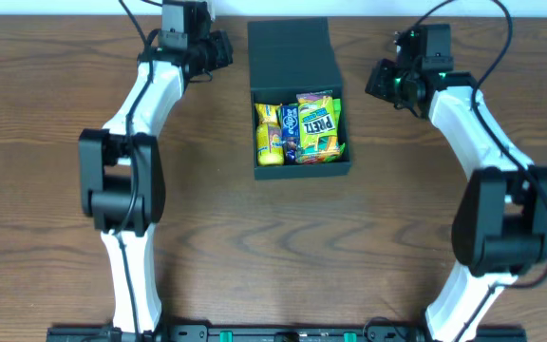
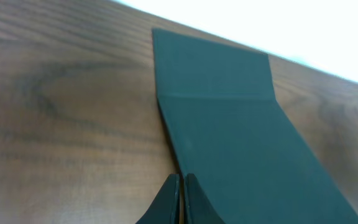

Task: Pack container
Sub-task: 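Raise the left gripper out of the box and move both arms to the lid, then place both grippers on the upright lid's top edge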

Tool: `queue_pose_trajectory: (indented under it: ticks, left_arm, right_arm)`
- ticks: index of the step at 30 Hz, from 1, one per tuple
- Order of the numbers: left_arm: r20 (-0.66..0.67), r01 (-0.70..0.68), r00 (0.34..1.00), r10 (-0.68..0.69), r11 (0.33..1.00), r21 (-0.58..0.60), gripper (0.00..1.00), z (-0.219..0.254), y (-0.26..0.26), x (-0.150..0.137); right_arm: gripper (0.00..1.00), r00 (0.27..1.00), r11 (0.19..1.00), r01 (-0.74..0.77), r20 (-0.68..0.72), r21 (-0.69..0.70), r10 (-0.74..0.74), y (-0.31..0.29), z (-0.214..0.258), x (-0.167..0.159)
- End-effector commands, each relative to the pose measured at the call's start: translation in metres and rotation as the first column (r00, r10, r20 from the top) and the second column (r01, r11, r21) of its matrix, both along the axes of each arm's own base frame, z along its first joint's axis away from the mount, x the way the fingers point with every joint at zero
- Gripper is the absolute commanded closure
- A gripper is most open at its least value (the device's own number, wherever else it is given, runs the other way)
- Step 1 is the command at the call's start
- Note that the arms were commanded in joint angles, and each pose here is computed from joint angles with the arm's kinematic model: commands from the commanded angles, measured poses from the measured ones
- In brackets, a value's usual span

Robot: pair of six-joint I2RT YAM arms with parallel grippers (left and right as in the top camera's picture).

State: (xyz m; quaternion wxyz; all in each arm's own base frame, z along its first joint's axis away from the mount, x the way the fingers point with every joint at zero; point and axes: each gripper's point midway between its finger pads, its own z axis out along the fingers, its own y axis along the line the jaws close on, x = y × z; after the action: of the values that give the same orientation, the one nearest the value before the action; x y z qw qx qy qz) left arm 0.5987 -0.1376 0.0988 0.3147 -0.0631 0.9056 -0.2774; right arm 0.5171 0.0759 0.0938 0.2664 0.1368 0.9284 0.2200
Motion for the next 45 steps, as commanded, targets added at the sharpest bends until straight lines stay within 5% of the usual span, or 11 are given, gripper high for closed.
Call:
queue_pose_trajectory:
  ticks: [1,12,23,39,45]
  left_arm:
    - [-0.057,-0.022,0.998,0.016,0.994,-0.108,0.94,-0.011,0.004,0.017]
    - [-0.238,-0.030,0.971,-0.035,0.964,-0.263,0.95,-0.062,-0.011,0.010]
    - [-0.312,-0.050,0.949,-0.037,0.963,-0.265,0.94,-0.069,-0.028,-0.004]
    - [-0.226,0.091,0.957,-0.183,0.926,-0.366,0.94,-0.046,-0.055,-0.007]
    - [-0.115,0.185,0.961,-0.250,0.898,-0.399,0.94,-0.012,-0.055,0.002]
  right_arm:
    - [0.98,0.999,0.987,0.001,-0.035,0.162,0.005,0.008,-0.016,0.014]
    - [0.98,0.996,0.956,-0.024,-0.073,0.292,0.047,0.027,-0.053,0.060]
    - [0.98,0.995,0.924,-0.024,-0.084,0.383,0.061,0.061,-0.073,0.071]
    - [0.98,0.983,0.851,-0.174,0.042,0.496,0.177,0.088,-0.048,0.075]
    - [0.98,0.944,0.770,-0.329,0.213,0.547,0.252,0.083,-0.012,0.081]
